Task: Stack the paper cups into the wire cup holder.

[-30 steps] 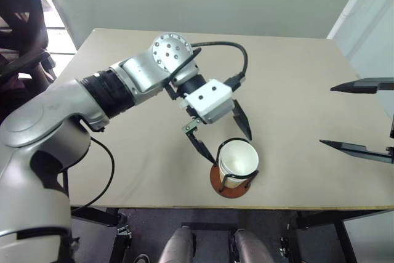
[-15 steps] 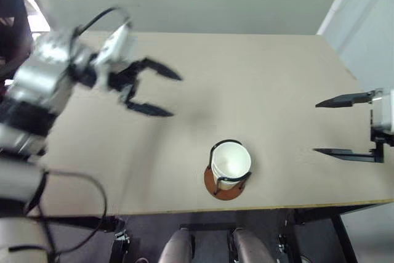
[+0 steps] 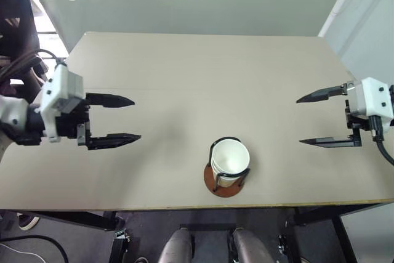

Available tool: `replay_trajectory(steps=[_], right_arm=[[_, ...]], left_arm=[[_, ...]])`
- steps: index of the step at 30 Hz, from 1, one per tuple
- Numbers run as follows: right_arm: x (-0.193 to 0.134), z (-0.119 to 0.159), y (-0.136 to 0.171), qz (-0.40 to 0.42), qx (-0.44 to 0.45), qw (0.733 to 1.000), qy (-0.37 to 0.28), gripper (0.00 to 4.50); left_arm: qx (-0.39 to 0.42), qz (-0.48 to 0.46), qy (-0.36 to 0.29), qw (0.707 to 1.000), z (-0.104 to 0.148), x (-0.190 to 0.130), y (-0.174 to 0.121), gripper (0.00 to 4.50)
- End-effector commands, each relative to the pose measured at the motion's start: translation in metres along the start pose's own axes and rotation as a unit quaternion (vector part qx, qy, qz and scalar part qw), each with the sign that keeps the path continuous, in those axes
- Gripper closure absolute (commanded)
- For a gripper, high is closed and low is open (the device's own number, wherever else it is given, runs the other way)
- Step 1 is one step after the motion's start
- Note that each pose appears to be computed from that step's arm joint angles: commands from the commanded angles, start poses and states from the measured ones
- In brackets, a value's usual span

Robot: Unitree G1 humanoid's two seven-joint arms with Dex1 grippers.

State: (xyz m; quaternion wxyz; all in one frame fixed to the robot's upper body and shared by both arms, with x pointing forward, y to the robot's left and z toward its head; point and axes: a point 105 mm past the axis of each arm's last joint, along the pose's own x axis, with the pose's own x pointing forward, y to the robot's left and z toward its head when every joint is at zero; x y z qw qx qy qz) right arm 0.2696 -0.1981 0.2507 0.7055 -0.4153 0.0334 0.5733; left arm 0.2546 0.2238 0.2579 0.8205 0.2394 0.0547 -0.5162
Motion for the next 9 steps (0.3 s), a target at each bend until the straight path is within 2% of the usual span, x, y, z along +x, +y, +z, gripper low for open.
replay_trajectory(steps=[1, 9], right_arm=[[-0.005, 0.001, -0.004, -0.004, -0.003, 1.000, -0.002, 0.00], [-0.006, -0.011, -0.006, -0.013, 0.020, 1.000, 0.003, 0.00]], left_arm=[[0.014, 0.020, 0.002, 1.000, 0.008, -0.008, -0.002, 0.03], [0.011, 0.032, 0.012, 0.999, 0.005, -0.011, -0.004, 0.03]])
